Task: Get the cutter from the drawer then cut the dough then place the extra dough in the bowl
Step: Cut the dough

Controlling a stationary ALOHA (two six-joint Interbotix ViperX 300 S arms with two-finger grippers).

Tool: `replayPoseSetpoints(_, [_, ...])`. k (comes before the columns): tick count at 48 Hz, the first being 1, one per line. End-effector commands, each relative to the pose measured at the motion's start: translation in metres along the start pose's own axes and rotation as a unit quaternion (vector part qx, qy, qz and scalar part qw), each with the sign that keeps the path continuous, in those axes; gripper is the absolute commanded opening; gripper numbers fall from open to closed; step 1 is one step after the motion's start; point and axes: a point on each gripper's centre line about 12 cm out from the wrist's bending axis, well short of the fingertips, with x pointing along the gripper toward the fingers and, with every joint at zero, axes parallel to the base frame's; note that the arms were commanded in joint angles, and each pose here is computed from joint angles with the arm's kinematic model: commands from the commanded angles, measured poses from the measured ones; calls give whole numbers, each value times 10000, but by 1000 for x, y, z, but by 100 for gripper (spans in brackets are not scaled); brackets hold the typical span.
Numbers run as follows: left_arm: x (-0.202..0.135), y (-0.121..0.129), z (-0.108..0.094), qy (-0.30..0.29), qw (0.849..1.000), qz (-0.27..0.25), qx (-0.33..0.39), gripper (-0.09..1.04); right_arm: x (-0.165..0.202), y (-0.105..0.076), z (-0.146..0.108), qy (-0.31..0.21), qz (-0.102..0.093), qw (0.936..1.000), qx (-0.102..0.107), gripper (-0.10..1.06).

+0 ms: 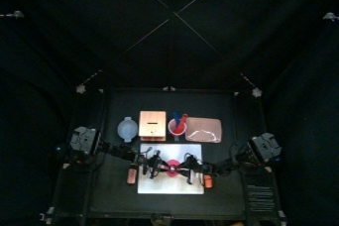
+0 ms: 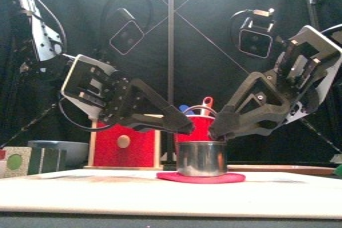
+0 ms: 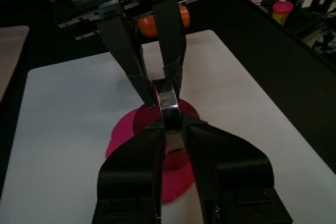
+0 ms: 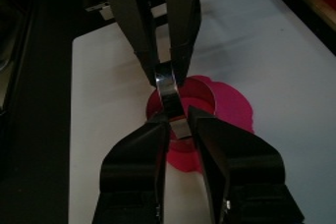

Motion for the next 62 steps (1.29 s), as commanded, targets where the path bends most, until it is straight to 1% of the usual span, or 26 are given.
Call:
replayPoseSetpoints(1, [0,4,6,-44,10000,81,-28,59,-3,3,10,-150,106,9998,23,54])
replayPoseSetpoints(10, [1,2,7,-46,9999,84,-61,58,-4,2,7,-97,137,9998,-45,53])
replayPoseSetpoints(20, [-1,-1,-1,181,9996,120,-154,57,-5,0,3,-1,111,9999,-70,53])
replayPoseSetpoints(30, [-2,-1,-5,264,9992,166,-230,57,-4,-1,2,33,113,9999,-82,53])
replayPoseSetpoints(40, [-2,-1,-14,394,9986,206,-289,57,-2,0,-3,208,107,9997,-87,52])
replayPoseSetpoints(52, [-1,-6,-18,446,9984,169,-302,54,0,-2,-11,362,53,9993,-88,52])
replayPoseSetpoints(62, [1,-9,-26,590,9973,200,-383,53,1,-4,-17,511,5,9987,-82,52])
